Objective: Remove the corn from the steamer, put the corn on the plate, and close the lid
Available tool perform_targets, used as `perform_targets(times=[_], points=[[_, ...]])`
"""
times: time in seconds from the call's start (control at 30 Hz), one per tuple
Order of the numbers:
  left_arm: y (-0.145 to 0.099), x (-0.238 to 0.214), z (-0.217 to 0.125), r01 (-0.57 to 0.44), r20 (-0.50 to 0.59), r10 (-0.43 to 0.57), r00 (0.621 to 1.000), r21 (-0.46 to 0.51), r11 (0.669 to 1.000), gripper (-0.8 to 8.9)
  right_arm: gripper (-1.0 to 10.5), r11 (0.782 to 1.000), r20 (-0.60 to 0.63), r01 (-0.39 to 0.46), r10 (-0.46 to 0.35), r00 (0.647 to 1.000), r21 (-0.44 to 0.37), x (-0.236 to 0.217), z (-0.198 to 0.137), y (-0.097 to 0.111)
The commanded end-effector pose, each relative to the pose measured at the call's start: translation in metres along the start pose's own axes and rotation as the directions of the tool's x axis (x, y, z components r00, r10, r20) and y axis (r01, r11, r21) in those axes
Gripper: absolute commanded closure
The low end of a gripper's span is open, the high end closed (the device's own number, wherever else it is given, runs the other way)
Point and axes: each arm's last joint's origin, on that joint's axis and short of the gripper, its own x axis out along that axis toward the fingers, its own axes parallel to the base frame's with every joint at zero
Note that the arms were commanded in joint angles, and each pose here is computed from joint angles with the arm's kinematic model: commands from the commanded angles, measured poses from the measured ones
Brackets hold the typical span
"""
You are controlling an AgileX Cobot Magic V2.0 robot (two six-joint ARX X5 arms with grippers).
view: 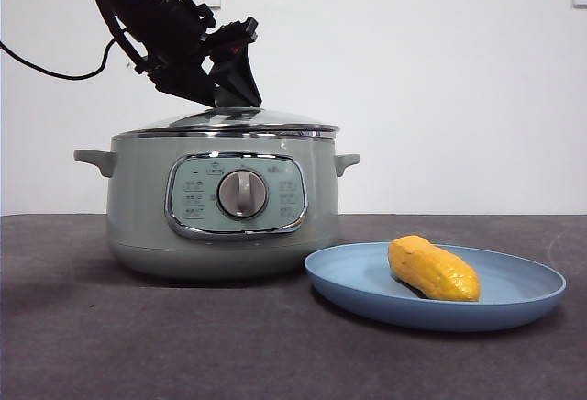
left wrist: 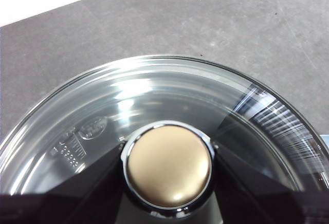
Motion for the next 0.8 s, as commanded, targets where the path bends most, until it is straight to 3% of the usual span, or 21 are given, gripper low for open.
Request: perform_targets(times=[0.03, 0.8], points=[[-0.0031, 0.0053, -0.0099, 0.015, -0.065, -0.015, 0.998, 0.008, 1.0, 8.22, 2.9, 1.0, -0.004, -0.001, 0.001, 1.0, -0.018, 0.0018, -0.0016, -0.0003], [-0.0002, 0.0043, -0.0175, -0.074, -0.15, 0.079, 0.985, 0.034, 0.997, 8.22, 2.9, 1.0, -0.004, -0.001, 0.001, 1.0, -0.027, 0.0018, -0.0016, -0.0003]])
